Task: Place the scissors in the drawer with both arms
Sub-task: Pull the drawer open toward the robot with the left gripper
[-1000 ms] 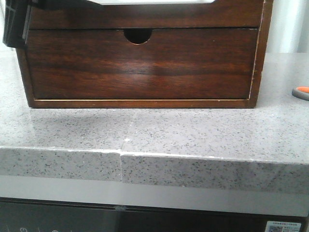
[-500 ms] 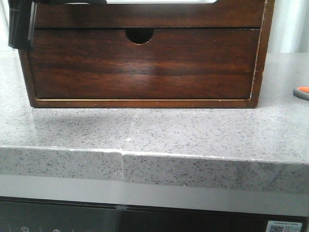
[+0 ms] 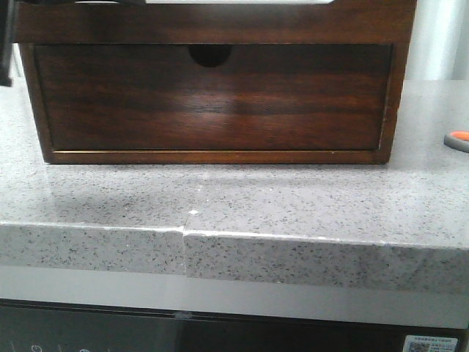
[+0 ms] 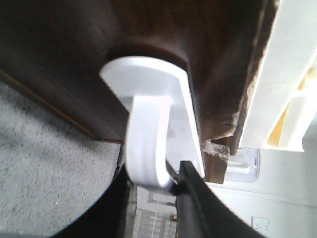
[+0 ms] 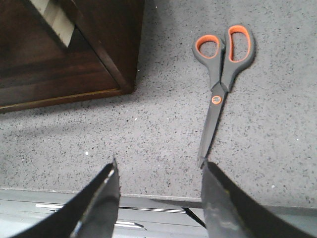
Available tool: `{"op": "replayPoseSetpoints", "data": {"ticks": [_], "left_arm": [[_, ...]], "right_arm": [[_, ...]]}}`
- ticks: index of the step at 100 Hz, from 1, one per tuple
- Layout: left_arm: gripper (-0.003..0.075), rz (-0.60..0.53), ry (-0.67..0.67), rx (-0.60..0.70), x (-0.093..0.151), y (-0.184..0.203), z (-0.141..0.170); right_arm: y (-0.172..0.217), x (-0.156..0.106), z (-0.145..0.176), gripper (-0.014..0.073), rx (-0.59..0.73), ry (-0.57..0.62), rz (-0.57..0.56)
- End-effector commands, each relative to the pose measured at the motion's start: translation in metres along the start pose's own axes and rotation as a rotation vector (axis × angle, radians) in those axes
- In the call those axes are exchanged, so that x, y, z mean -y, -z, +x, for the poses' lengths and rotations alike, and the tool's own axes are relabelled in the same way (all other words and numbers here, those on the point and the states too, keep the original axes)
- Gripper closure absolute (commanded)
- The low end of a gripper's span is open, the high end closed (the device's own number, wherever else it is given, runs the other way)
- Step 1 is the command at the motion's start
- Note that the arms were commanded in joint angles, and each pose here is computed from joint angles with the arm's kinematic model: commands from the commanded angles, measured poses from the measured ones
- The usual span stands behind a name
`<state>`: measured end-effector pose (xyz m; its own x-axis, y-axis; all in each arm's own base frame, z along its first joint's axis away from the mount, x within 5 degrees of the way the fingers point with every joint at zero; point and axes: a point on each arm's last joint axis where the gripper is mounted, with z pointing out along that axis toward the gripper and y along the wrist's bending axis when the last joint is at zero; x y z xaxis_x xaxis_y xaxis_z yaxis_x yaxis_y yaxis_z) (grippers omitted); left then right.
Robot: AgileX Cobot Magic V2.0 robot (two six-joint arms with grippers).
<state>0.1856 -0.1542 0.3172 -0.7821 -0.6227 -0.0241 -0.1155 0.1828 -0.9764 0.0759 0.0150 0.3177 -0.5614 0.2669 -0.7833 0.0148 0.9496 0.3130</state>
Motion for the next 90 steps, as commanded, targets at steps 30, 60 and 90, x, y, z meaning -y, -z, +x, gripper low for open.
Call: {"op": "replayPoseSetpoints", "data": {"ticks": [30,60,90], "left_arm": [[0.074,0.115,-0.069,-0.034,0.015,0.039,0.027],[0.074,0.12,-0.056,-0.053,0.009,0.053,0.04],[0.074,0.114,-0.068,-0.06,0.009,0.057,0.05]], "right_arm": [[0.004,-0.003,-0.012,0.0264,0.061,0.004,-0.004],[0.004,-0.003,-0.012,0.0264,0.061,0.004,-0.004],[0.004,-0.003,-0.012,0.0264,0.061,0.004,-0.004]]}}
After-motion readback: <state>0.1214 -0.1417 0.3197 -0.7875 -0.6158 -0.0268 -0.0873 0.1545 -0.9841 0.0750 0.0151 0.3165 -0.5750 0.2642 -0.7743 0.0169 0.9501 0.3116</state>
